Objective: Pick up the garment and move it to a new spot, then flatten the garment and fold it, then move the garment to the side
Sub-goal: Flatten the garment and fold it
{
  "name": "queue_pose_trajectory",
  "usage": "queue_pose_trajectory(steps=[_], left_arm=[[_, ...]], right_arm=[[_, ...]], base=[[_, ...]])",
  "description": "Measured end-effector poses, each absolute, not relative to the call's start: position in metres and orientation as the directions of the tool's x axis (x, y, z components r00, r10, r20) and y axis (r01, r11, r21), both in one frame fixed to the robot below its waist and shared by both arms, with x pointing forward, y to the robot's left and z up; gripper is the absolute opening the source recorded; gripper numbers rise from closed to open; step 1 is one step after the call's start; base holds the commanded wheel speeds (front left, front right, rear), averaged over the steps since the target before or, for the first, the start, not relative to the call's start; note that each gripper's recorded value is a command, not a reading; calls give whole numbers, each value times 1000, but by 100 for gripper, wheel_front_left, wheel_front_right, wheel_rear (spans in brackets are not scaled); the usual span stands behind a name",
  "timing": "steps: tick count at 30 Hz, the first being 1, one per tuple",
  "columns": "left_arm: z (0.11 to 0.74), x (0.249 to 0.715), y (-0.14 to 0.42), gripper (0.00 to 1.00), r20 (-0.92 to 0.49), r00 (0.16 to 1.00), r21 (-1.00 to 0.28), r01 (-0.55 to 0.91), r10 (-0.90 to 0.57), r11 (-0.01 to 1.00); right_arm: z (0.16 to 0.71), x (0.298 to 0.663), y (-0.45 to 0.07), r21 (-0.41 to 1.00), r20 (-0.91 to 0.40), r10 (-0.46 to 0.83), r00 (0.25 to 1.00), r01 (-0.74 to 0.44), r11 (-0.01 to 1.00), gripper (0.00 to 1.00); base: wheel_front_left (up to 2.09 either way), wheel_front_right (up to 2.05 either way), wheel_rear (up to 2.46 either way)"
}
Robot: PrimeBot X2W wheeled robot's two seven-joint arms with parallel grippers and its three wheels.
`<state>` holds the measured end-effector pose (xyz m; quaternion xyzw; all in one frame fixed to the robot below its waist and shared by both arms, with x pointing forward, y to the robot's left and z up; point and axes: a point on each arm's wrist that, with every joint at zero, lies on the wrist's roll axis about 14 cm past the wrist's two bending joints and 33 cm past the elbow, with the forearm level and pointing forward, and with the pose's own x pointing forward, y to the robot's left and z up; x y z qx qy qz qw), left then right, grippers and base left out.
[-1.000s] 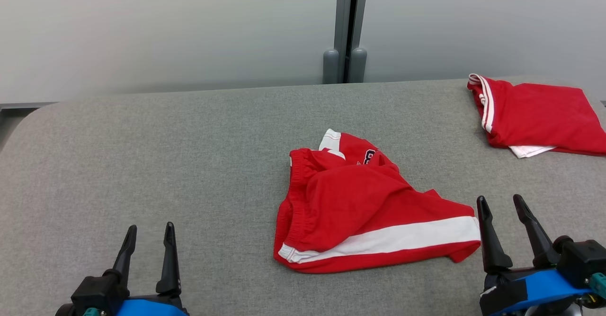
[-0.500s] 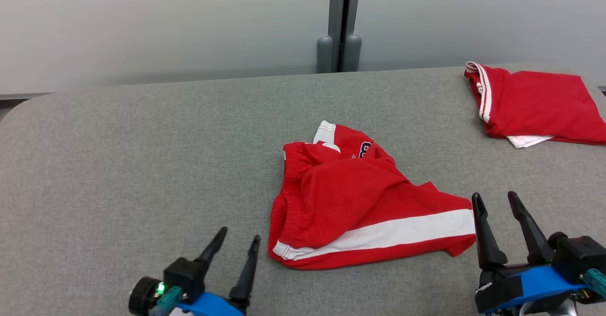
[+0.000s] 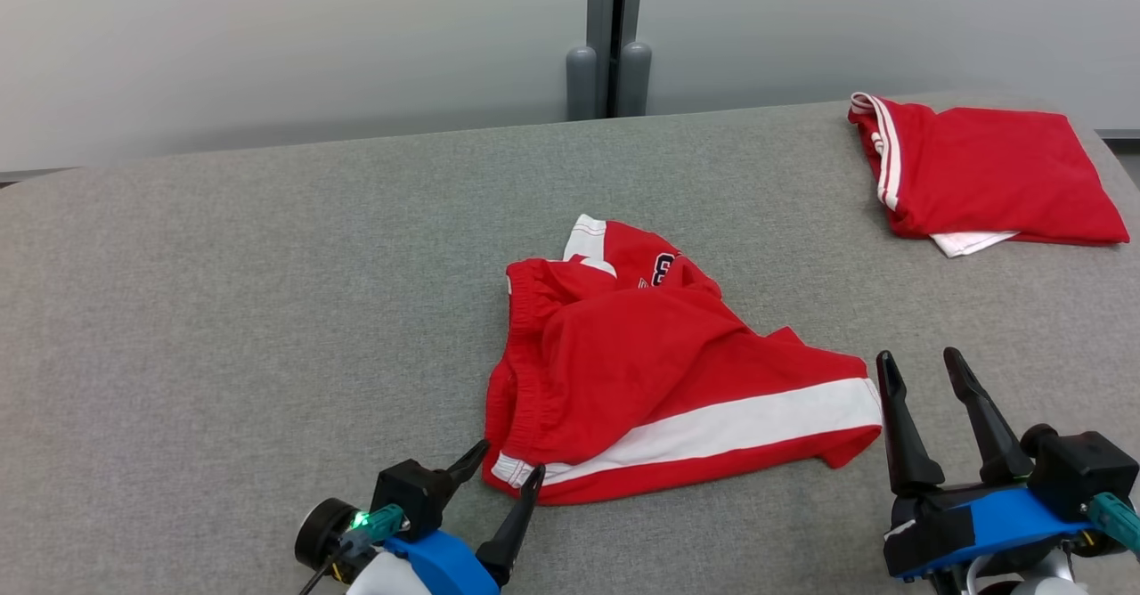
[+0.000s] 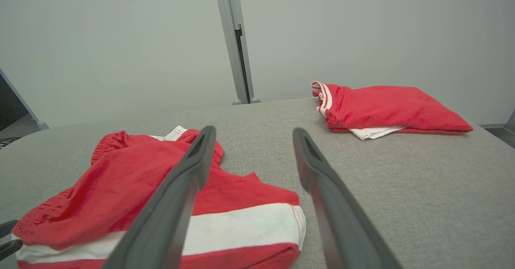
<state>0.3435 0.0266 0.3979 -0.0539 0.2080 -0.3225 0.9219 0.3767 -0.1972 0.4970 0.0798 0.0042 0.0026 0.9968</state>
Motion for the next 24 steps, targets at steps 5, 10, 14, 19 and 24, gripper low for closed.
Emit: queue_pose_trajectory(steps=[5, 10, 14, 19, 24], left_arm=[[389, 347, 30, 0, -378, 692, -225, 576, -615, 786], [380, 344, 27, 0, -404, 673, -244, 574, -620, 782], [377, 346, 32, 0, -403, 685, -252, 554, -607, 793], [375, 347, 34, 0, -397, 700, -265, 532, -594, 804], [373, 349, 35, 0, -392, 709, -272, 520, -586, 810]], right_arm=[[496, 376, -200, 160, -11, -3, 1000, 4, 987, 100], [486, 374, -197, 170, -54, 7, 999, 2, 986, 100], [463, 372, -202, 187, -171, -2, 985, 34, 982, 100], [433, 369, -215, 211, -336, -20, 942, 96, 973, 100], [413, 376, -220, 275, -450, -11, 893, 150, 950, 100]], base=[[0, 0, 0], [0, 0, 0], [0, 0, 0], [0, 0, 0], [0, 0, 0]])
